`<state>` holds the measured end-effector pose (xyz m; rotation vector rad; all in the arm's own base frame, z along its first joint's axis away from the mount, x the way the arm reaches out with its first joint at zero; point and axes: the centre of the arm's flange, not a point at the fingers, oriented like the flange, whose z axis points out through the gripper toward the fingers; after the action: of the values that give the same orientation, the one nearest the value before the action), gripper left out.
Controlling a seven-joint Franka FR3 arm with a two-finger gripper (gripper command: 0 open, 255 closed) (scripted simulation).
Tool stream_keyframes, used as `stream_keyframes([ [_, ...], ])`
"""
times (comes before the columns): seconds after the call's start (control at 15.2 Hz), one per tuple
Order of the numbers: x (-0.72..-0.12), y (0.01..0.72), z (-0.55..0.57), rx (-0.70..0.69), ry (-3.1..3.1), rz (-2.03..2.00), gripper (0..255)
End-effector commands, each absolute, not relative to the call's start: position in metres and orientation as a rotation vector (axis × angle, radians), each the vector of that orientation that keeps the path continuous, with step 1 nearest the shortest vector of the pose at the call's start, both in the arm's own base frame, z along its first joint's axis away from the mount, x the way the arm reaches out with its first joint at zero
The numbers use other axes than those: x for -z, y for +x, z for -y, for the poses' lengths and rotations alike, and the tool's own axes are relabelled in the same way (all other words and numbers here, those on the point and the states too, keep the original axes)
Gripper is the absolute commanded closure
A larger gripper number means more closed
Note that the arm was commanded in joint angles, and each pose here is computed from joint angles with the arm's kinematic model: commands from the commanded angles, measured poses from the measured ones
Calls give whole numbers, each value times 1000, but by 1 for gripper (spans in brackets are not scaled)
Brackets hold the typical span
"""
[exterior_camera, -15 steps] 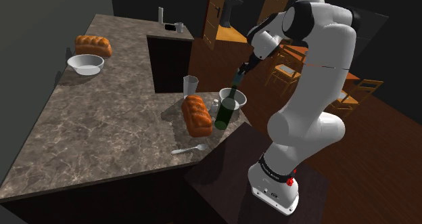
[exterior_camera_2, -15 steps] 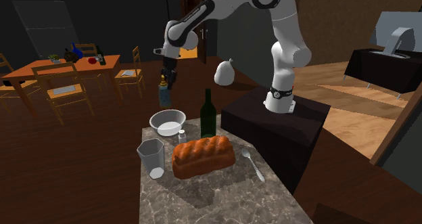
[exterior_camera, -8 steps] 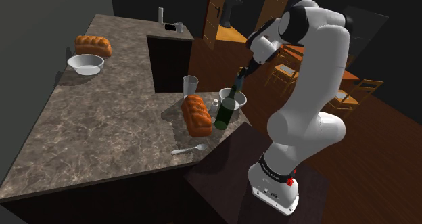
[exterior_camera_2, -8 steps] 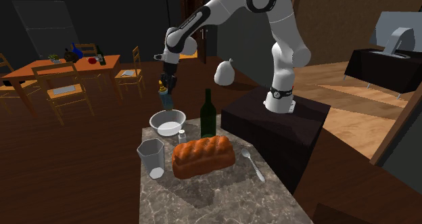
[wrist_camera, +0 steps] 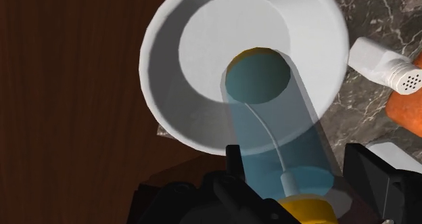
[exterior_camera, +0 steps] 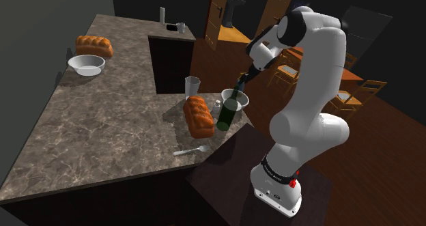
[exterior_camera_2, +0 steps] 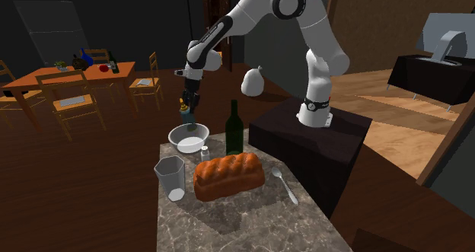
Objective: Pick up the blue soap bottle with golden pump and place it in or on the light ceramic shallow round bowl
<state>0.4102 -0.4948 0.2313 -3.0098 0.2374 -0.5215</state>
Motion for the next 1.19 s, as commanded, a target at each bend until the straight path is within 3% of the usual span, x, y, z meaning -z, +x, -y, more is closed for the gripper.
stream_keyframes([
  [0.0,-221,410,495,522,-3010,-237,255],
  [0.66,-207,410,495,522,-3010,-237,255],
  [0.73,-207,410,495,522,-3010,-237,0],
  [1.12,-220,405,495,522,-3010,-237,0],
])
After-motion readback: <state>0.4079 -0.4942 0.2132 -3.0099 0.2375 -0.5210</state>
